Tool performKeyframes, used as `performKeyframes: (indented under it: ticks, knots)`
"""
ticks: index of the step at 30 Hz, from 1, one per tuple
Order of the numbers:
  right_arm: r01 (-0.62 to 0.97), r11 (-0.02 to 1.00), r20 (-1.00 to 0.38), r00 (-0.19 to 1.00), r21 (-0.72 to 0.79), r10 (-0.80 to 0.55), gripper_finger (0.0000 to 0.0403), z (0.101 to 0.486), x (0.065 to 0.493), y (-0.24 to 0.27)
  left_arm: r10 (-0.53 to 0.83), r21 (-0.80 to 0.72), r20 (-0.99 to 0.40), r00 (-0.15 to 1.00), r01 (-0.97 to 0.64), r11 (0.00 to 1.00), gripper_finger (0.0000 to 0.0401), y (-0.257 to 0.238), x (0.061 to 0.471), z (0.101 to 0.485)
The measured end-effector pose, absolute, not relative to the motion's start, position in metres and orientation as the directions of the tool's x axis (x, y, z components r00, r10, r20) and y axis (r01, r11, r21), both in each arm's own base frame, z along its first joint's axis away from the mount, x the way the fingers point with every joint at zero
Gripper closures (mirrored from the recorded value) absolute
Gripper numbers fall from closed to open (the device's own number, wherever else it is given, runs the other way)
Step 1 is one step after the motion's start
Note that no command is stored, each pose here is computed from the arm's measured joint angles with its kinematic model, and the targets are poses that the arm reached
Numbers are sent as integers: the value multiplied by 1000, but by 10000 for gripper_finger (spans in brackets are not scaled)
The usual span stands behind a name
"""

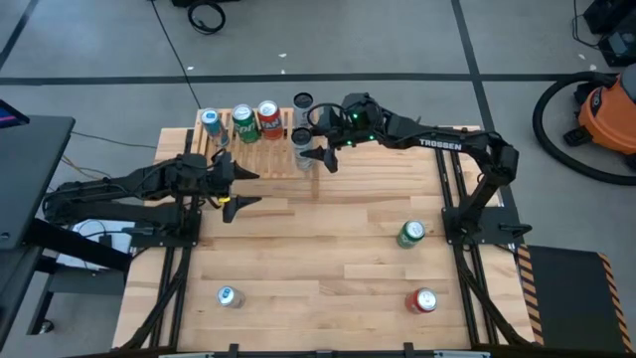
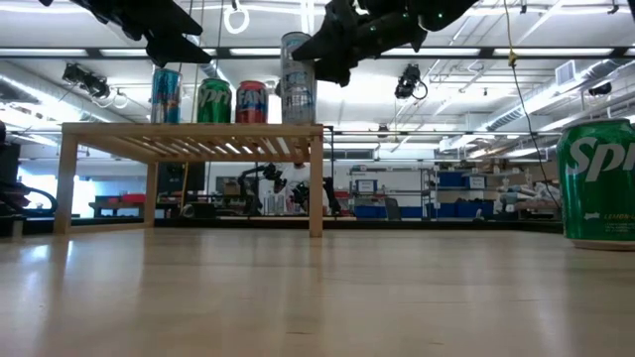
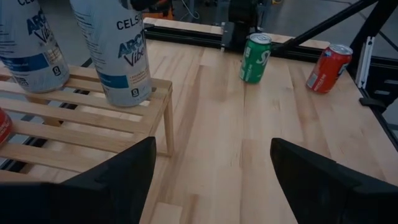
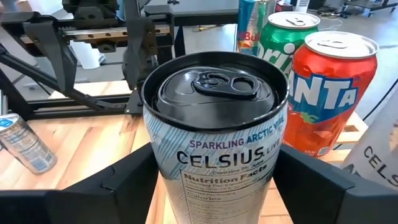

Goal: Place canned beverage on shelf
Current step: Put the white-blue soda can on the shelf

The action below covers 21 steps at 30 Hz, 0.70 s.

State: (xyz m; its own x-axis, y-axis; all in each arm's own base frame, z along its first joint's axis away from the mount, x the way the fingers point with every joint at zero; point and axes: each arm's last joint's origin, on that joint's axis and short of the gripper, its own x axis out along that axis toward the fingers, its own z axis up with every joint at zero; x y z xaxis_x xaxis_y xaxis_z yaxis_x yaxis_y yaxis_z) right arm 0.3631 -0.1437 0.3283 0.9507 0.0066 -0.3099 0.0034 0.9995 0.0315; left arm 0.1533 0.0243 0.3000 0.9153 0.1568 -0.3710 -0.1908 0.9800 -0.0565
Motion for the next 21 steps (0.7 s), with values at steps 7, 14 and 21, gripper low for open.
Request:
performKeyframes:
  ticks: [7, 14, 21]
  knots:
    - [-5, 1000, -317, 948, 21, 11, 93, 326, 363, -144, 157, -56, -372, 915, -191, 980, 83, 24, 153, 300]
    - [0, 1000, -316, 949, -29, -10, 86, 327, 364, -143, 157, -55, -375, 914, -190, 980, 83, 24, 153, 300]
    - [-2, 999, -315, 949, -49, -14, 49, 327, 365, -141, 156, -54, -389, 908, -191, 980, 83, 24, 153, 298]
